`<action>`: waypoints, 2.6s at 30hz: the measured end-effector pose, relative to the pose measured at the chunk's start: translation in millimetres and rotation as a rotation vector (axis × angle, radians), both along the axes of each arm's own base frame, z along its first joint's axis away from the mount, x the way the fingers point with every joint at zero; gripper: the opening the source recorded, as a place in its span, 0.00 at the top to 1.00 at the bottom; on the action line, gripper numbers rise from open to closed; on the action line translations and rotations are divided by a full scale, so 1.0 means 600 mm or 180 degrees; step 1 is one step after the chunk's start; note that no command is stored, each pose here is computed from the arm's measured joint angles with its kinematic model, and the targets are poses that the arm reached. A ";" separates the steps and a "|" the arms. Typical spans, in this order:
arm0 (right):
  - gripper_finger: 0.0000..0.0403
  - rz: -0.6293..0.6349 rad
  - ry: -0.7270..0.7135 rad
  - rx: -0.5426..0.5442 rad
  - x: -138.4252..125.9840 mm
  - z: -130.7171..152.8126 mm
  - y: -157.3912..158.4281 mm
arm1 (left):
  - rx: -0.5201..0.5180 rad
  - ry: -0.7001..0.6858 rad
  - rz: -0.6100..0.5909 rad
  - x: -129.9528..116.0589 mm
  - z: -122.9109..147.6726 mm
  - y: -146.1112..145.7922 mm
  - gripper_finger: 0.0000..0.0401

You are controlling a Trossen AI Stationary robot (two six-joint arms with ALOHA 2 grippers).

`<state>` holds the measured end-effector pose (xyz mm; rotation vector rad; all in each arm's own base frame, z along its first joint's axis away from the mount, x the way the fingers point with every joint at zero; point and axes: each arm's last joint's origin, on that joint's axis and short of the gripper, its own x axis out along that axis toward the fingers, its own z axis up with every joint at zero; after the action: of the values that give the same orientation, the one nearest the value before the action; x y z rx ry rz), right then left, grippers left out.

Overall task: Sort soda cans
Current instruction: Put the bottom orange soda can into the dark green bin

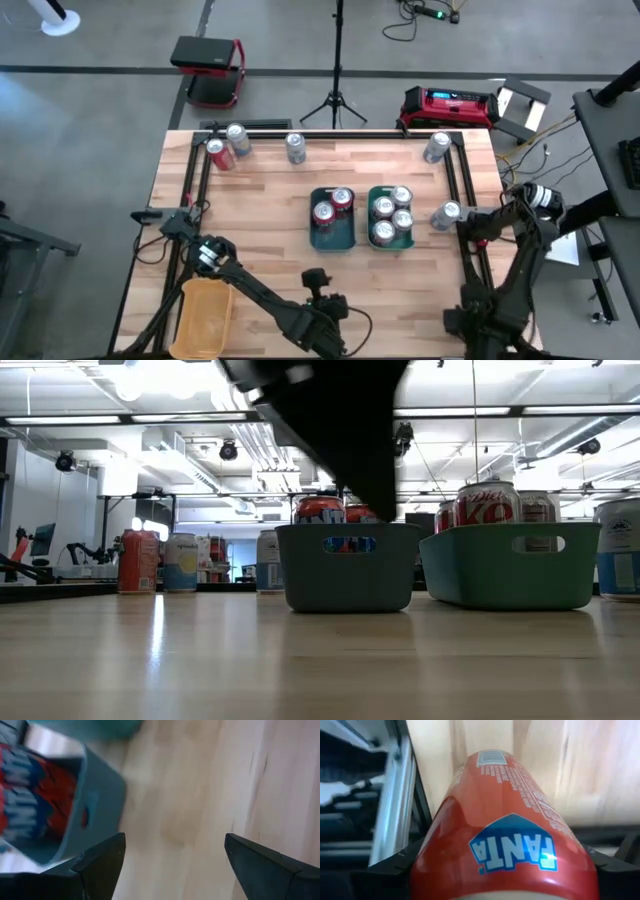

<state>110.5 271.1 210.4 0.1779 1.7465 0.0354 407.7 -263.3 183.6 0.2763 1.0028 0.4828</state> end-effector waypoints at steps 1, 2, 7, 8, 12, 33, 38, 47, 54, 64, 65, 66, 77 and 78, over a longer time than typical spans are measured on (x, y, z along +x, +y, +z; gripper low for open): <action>0.25 -0.0014 -0.0022 -0.0009 0.010 0.002 -0.006 | -0.0030 0.0099 -0.0004 -0.003 -0.003 0.001 0.19; 0.25 -0.0018 -0.0039 -0.0037 0.020 0.003 -0.012 | -0.0057 0.0180 -0.0008 -0.006 -0.009 0.002 0.19; 0.27 0.0153 -0.0199 0.0106 0.070 0.019 -0.029 | -0.0123 0.0397 0.0036 -0.018 -0.031 0.007 0.20; 0.27 0.0187 -0.0241 0.0122 0.079 0.023 -0.032 | -0.0132 0.0427 0.0068 -0.023 -0.033 0.010 0.20; 0.27 0.0283 -0.0530 0.0044 0.115 0.044 -0.049 | -0.0142 0.0535 0.0209 -0.055 -0.030 0.031 0.20; 0.27 0.0432 -0.1109 -0.0230 0.280 0.043 -0.167 | -0.1723 -0.1488 -0.0436 -0.238 0.030 0.144 0.20; 0.27 0.0508 -0.0994 -0.0085 0.324 0.017 -0.188 | -0.1511 -0.1554 -0.0418 -0.249 0.030 0.162 0.20; 0.26 0.1000 -0.0747 -0.0188 0.413 -0.004 -0.187 | -0.1283 -0.1540 -0.0463 -0.236 0.039 0.175 0.20; 0.26 0.1427 -0.0492 -0.0308 0.454 -0.033 -0.173 | -0.1276 -0.1499 -0.0455 -0.231 0.053 0.170 0.20; 0.24 0.1830 -0.0613 -0.0292 0.490 -0.028 -0.158 | -0.1470 -0.1319 -0.0368 -0.236 0.058 0.165 0.20; 0.23 0.1875 -0.0625 -0.0286 0.490 -0.026 -0.158 | -0.1477 -0.1320 -0.0362 -0.236 0.058 0.165 0.20; 0.22 0.1908 -0.0629 -0.0282 0.491 -0.026 -0.158 | -0.1484 -0.1321 -0.0354 -0.237 0.058 0.164 0.20; 0.13 0.1922 -0.0716 -0.0262 0.495 -0.022 -0.157 | -0.1079 -0.1622 -0.0169 -0.242 0.062 0.161 0.20; 0.13 0.1921 -0.0729 -0.0262 0.495 -0.020 -0.157 | -0.1059 -0.1636 -0.0155 -0.242 0.062 0.162 0.20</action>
<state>407.8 177.0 198.3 -0.4038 1.5141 0.4067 262.6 -166.3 221.0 -0.1210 0.5575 0.3112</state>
